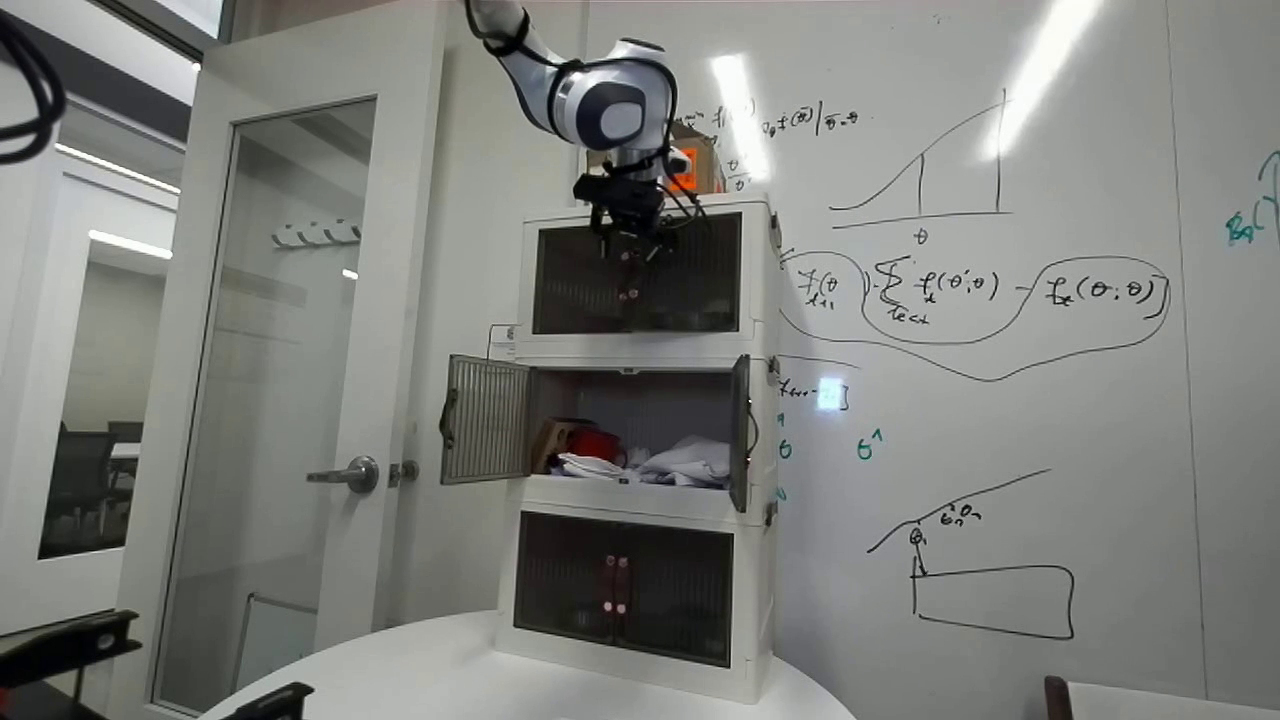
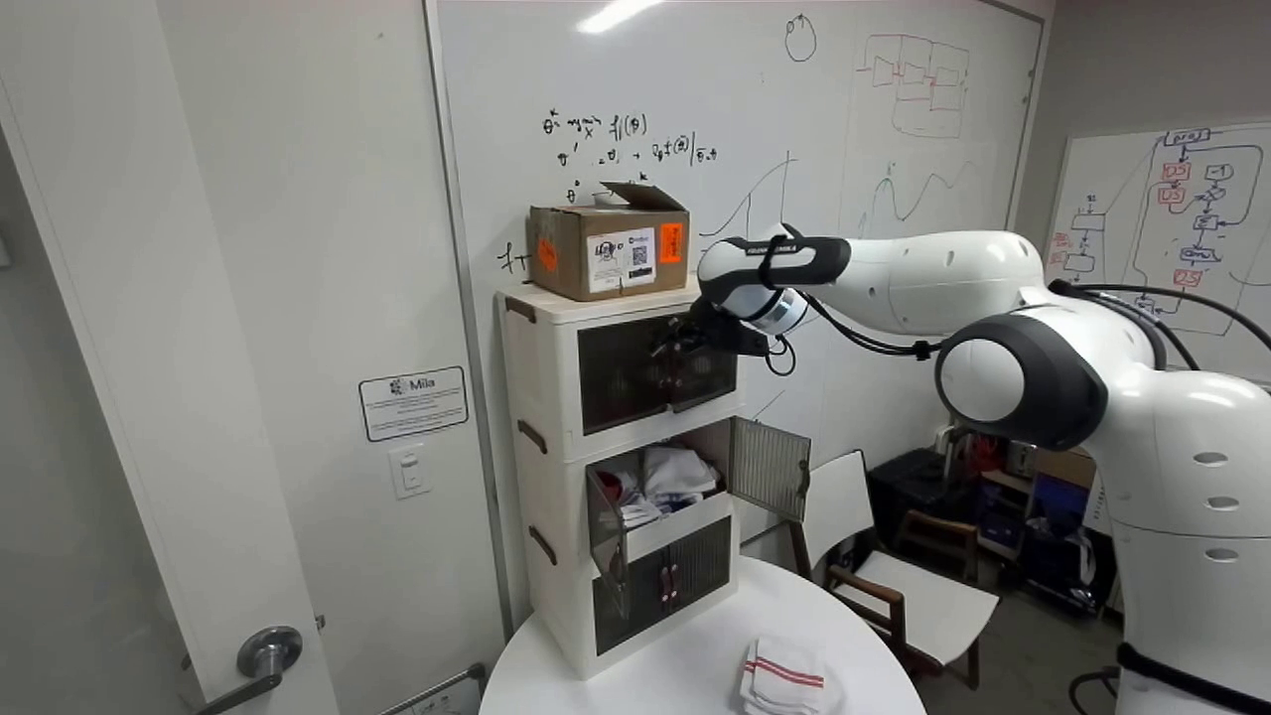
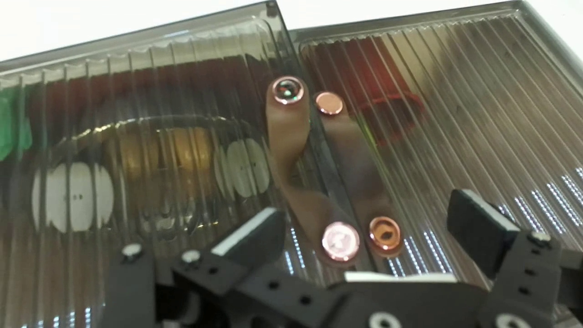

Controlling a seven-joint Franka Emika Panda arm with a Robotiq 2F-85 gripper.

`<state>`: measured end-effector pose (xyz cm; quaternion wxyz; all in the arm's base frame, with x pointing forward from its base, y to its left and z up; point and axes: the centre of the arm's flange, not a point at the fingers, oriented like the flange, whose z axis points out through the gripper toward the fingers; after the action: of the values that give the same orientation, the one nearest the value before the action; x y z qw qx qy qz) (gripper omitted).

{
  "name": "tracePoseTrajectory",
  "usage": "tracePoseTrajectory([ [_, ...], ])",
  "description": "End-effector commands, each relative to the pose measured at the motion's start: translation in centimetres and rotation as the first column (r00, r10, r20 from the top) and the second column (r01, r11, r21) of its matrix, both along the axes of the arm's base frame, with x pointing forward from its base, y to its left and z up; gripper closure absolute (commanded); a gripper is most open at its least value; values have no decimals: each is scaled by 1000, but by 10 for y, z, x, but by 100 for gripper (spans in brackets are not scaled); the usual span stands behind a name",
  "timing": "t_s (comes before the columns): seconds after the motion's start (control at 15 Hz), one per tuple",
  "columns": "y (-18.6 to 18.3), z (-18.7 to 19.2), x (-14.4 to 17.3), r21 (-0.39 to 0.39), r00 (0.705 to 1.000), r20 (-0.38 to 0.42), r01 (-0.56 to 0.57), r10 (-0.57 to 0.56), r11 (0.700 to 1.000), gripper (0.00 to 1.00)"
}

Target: Close the top right cabinet door

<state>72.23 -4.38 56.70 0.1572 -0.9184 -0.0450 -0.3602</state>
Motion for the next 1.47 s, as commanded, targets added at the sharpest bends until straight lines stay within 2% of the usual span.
tracePoseTrajectory([
  [0.0,-1,0,0,0,1000,-2,1,-1,1000,0],
  [0.27,-11,3,-9,-19,1000,-23,1,-1,1000,0],
  [0.47,-28,10,-21,-51,997,-76,-5,1,999,0],
  [0.67,-46,14,-33,-157,992,-126,-8,-12,988,0],
  [0.8,-58,15,-41,-253,988,-151,-8,-32,967,0],
  [0.93,-65,12,-46,-307,986,-160,-7,-44,952,0],
  [1.2,-55,-7,-43,-310,993,-105,21,-56,950,0],
  [1.4,-39,-21,-32,-302,997,14,81,-81,950,0],
])
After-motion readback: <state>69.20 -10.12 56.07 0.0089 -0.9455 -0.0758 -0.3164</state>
